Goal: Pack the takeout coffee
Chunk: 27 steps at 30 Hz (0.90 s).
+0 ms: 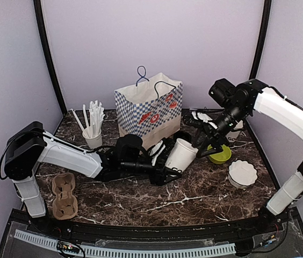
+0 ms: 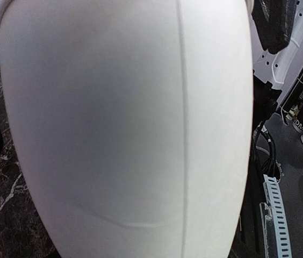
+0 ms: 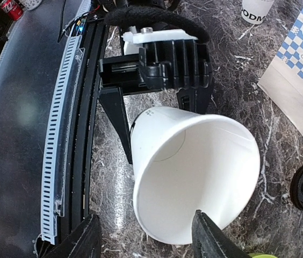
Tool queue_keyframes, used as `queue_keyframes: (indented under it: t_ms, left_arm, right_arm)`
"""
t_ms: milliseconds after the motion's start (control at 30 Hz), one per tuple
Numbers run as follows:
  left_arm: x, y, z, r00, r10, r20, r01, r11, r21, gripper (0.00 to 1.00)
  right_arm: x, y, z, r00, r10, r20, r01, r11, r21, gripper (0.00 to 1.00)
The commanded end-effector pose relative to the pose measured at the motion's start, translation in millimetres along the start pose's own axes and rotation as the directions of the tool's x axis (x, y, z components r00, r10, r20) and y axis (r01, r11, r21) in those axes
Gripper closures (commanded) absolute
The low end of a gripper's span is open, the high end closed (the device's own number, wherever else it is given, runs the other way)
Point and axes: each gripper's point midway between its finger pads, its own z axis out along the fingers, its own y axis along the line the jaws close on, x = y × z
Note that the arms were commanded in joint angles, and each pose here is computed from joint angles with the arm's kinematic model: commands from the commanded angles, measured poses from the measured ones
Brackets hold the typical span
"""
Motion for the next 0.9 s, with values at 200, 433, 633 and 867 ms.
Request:
queue_keyframes:
  t_ms: [200, 433, 633, 867]
  left_arm:
    - [-27.4, -7.1, -3.9, 0.997, 0.024, 0.067, -0.025, 1.0, 0.014, 0.35]
    - [-23.5, 13.7, -24.0, 0.996, 0.053, 0.068, -0.042, 0.988, -0.15, 0.16]
    - [-37.6, 25.5, -86.4, 0.991, 0.129, 0.039, -0.107, 0.927, -0.359, 0.03]
    - [-46.6, 52.3, -154.4, 0.994, 0.111, -0.005, -0.09, 0.785, -0.614, 0.01]
  right_arm:
    - [-16.2, 12.4, 21.4, 0.999, -0.038, -0.014, 0.037, 0.996, -0.075, 0.83]
    - [-19.3, -9.1, 14.9, 0.998, -0.041, -0.052, 0.043, 0.998, 0.046, 1.0]
    - [6.6, -49.1, 22.2, 0.979, -0.013, -0.203, 0.063, 0.969, 0.24, 1.0]
    - [16.0, -61.6, 65.4, 0.938, -0.05, -0.344, 0.15, 0.951, 0.27, 1.0]
